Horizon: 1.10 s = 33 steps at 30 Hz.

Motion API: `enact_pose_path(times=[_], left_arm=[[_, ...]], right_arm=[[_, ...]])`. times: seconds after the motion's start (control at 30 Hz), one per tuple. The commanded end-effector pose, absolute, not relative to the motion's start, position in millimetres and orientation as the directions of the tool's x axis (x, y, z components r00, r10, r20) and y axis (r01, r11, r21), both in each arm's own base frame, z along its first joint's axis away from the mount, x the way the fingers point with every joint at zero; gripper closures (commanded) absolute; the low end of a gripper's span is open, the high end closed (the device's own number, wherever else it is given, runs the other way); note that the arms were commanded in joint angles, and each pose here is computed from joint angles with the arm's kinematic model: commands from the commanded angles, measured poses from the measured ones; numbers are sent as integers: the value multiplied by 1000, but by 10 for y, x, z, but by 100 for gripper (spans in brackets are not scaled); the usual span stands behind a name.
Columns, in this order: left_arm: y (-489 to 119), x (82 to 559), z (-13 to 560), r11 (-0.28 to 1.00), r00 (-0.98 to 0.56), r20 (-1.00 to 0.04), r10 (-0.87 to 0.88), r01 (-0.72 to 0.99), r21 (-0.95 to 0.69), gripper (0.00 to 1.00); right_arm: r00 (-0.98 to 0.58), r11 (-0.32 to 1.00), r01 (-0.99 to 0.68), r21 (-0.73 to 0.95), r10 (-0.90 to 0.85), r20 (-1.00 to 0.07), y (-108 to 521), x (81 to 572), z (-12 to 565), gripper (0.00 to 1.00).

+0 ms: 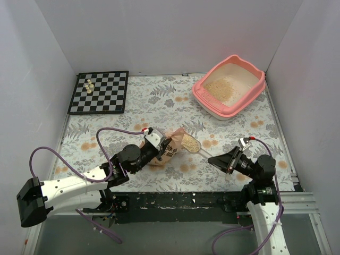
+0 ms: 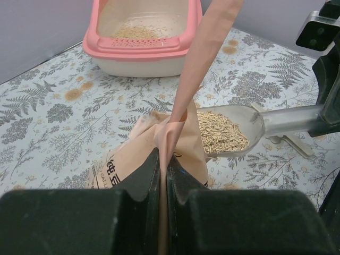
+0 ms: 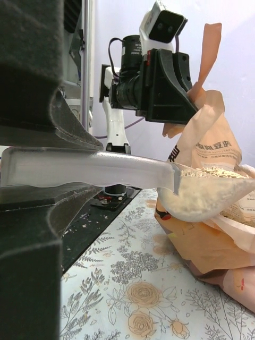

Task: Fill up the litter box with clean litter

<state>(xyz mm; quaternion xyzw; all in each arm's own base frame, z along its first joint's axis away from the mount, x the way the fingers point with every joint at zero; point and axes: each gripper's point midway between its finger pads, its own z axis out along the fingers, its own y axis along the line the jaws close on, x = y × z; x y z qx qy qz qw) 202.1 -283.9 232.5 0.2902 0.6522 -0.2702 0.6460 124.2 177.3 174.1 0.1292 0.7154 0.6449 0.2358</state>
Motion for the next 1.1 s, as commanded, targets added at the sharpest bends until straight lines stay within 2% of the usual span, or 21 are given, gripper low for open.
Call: enact_pose_path(times=[0.0, 0.5, 1.07], left_arm=[[-2844, 2044, 2755, 698, 54, -992, -114, 715, -41, 100], [-2748, 2039, 3202, 710, 56, -977, -206, 696, -110, 100], [-2675, 2014, 3086, 714, 46, -976, -212, 690, -122, 100]], right_arm=[[-843, 104, -220, 970, 480, -242, 1778, 1138, 2157, 99], [-810, 128, -241, 962, 519, -272, 1742, 1144, 2372, 99], [-732, 128, -238, 963, 628, -264, 1647, 1309, 2553, 99]])
